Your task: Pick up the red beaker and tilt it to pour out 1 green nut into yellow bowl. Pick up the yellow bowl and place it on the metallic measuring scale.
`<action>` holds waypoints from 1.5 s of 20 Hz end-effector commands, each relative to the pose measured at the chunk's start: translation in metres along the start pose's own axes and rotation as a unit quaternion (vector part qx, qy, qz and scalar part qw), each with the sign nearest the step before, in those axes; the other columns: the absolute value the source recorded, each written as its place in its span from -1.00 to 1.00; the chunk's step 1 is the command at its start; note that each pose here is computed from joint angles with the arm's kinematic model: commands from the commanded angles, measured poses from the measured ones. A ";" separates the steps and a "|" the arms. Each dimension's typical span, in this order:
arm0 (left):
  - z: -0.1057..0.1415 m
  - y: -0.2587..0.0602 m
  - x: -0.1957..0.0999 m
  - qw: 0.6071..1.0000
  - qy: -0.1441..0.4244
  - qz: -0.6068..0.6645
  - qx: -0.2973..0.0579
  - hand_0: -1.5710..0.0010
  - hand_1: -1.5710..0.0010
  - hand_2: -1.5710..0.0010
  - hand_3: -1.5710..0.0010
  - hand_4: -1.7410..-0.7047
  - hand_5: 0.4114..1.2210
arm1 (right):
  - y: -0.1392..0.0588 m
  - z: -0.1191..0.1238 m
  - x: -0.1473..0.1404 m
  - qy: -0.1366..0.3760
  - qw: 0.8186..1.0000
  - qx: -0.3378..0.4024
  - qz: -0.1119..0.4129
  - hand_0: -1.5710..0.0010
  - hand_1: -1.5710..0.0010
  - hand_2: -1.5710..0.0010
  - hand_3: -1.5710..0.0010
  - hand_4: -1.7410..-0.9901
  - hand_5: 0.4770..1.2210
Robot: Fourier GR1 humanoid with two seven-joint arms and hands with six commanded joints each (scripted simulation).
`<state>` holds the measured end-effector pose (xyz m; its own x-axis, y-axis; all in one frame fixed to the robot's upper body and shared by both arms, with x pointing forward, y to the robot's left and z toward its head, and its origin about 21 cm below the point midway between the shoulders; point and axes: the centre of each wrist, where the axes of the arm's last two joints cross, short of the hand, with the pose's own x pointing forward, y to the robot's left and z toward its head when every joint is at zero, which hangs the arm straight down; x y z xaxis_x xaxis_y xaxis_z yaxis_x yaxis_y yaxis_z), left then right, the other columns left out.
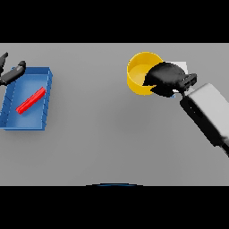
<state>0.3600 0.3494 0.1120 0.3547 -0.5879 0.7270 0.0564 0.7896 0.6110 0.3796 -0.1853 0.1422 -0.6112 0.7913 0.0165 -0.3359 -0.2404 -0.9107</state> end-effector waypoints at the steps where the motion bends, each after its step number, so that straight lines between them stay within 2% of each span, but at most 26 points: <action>1: 0.002 -0.001 0.002 1.000 -0.003 0.000 0.002 1.00 1.00 1.00 1.00 0.75 -0.21 | 0.003 -0.001 -0.010 0.010 1.000 -0.006 -0.001 -0.98 -1.00 -0.95 -0.48 -1.00 1.00; 7: 0.005 -0.003 0.003 1.000 0.014 0.000 0.005 1.00 1.00 1.00 1.00 0.71 -0.14 | 0.005 -0.002 -0.052 0.070 0.997 -0.029 -0.015 -1.00 -1.00 -0.98 -0.47 -1.00 1.00; 11: 0.010 0.001 0.008 1.000 0.019 0.007 0.008 1.00 1.00 1.00 1.00 0.71 -0.12 | 0.017 -0.003 -0.075 0.109 0.993 -0.027 -0.032 -1.00 -1.00 -0.95 -0.48 -1.00 1.00; 15: 0.007 -0.003 0.011 1.000 0.027 0.003 0.002 1.00 1.00 1.00 1.00 0.69 -0.07 | 0.035 -0.009 -0.090 0.122 0.991 -0.021 -0.053 -1.00 -1.00 -0.85 -0.58 -1.00 1.00; 18: 0.005 -0.004 0.008 1.000 0.023 -0.004 0.003 1.00 1.00 1.00 1.00 0.71 -0.03 | 0.039 -0.012 -0.096 0.132 0.989 -0.022 -0.066 -1.00 -1.00 -0.78 -0.71 -1.00 1.00; 22: 0.005 -0.003 0.006 0.999 0.032 -0.005 0.008 1.00 1.00 1.00 1.00 0.72 -0.03 | 0.056 -0.015 -0.102 0.137 0.987 -0.012 -0.079 -1.00 -1.00 -0.76 -0.77 -1.00 1.00; 26: 0.007 -0.001 0.007 1.000 0.020 -0.002 -0.002 1.00 1.00 1.00 1.00 0.73 -0.08 | 0.056 -0.017 -0.104 0.143 0.987 -0.006 -0.079 -1.00 -1.00 -0.75 -0.84 -1.00 1.00; 27: 0.007 -0.002 0.005 1.000 0.023 -0.006 -0.001 1.00 1.00 1.00 1.00 0.73 -0.09 | 0.055 -0.016 -0.106 0.141 0.986 -0.004 -0.083 -1.00 -1.00 -0.79 -0.75 -1.00 1.00; 28: 0.005 -0.005 0.005 1.000 0.024 -0.008 -0.002 1.00 1.00 1.00 1.00 0.74 -0.09 | 0.056 -0.017 -0.106 0.144 0.986 -0.005 -0.088 -0.99 -0.90 -0.83 -0.59 -1.00 1.00; 29: 0.005 -0.003 0.004 1.000 0.025 -0.006 0.001 1.00 1.00 1.00 1.00 0.75 -0.10 | 0.058 -0.019 -0.103 0.143 0.986 0.002 -0.086 -0.98 -0.82 -0.71 -0.41 -0.84 1.00; 30: 0.006 -0.002 0.004 1.000 0.024 -0.005 0.003 1.00 1.00 1.00 1.00 0.75 -0.11 | 0.056 -0.020 -0.102 0.142 0.986 0.001 -0.089 -0.87 -0.64 -0.50 -0.22 -0.71 0.80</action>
<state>0.3562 0.3446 0.1162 0.3988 -0.5862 0.7052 0.0547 0.7829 0.6198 0.4374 -0.2685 0.0817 -0.3160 0.9468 0.0600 -0.4210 -0.0833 -0.9032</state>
